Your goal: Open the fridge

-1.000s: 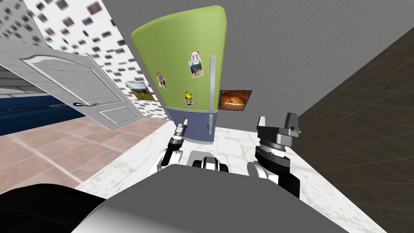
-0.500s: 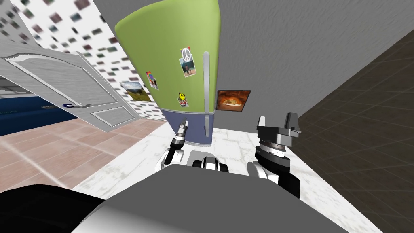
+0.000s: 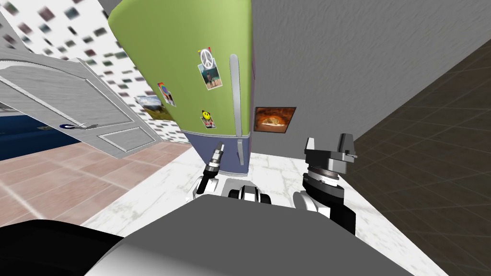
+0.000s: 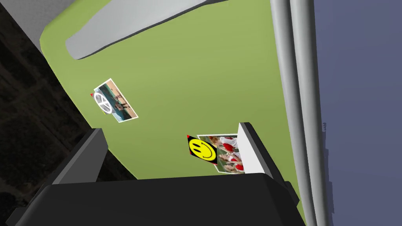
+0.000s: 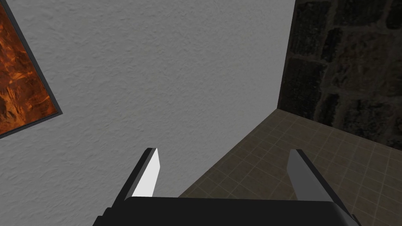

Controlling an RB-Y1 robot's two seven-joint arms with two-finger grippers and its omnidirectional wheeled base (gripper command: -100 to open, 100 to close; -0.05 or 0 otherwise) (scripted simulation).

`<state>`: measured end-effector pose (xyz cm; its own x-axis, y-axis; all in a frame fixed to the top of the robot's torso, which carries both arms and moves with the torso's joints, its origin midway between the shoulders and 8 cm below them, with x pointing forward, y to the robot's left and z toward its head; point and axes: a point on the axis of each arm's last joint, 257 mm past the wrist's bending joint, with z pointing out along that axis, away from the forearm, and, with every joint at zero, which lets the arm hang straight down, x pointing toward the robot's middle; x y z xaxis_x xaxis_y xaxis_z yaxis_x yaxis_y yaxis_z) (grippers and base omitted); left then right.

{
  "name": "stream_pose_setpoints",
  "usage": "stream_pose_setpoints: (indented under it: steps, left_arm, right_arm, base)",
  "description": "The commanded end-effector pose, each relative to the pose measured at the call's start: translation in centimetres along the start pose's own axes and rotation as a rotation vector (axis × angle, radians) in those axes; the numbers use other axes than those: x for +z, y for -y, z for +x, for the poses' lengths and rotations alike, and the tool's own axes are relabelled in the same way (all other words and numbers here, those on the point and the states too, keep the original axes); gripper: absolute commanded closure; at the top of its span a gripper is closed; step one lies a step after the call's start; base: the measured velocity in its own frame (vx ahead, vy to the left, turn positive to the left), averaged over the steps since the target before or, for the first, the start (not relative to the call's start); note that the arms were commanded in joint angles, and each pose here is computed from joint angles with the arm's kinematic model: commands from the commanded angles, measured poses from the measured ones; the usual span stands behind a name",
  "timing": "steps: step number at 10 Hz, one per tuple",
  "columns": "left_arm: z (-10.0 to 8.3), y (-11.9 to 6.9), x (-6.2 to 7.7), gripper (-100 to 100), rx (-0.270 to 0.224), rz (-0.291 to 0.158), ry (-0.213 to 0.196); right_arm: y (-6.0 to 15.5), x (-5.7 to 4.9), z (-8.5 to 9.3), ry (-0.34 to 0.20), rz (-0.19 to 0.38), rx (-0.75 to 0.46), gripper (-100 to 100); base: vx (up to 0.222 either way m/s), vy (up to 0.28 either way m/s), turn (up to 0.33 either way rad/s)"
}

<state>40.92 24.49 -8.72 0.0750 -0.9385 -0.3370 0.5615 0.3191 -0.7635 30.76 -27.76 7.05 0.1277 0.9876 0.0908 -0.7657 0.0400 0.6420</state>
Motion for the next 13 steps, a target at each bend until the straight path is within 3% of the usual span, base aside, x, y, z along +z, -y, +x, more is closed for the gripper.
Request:
stream_pose_setpoints:
  steps: [1,4,10,11,13]
  left_arm:
    - [0.4,-1.1,-0.3,-100,0.008,-0.003,-0.005]
    - [0.9,-2.1,-0.6,-100,0.002,-0.009,0.005]
    - [2.6,-3.0,-0.7,-100,-0.078,-0.023,0.1]
    - [2.2,-3.1,-0.8,-100,-0.064,-0.023,0.097]
    - [2.4,-3.3,0.7,-100,-0.058,-0.025,0.11]
  right_arm:
    - [0.0,0.0,0.0,0.0,0.0,0.0,0]
    - [0.0,0.0,0.0,0.0,0.0,0.0,0]
    - [0.0,0.0,0.0,0.0,0.0,0.0,0]
    - [0.0,0.0,0.0,0.0,0.0,0.0,0]
    - [0.0,0.0,0.0,0.0,0.0,0.0,0]
  base:
    - [0.136,-0.101,-0.011]
    - [0.11,-0.073,-0.012]
    - [0.08,-0.067,0.003]
    - [-0.005,0.003,0.015]
    - [-0.04,0.04,-0.03]
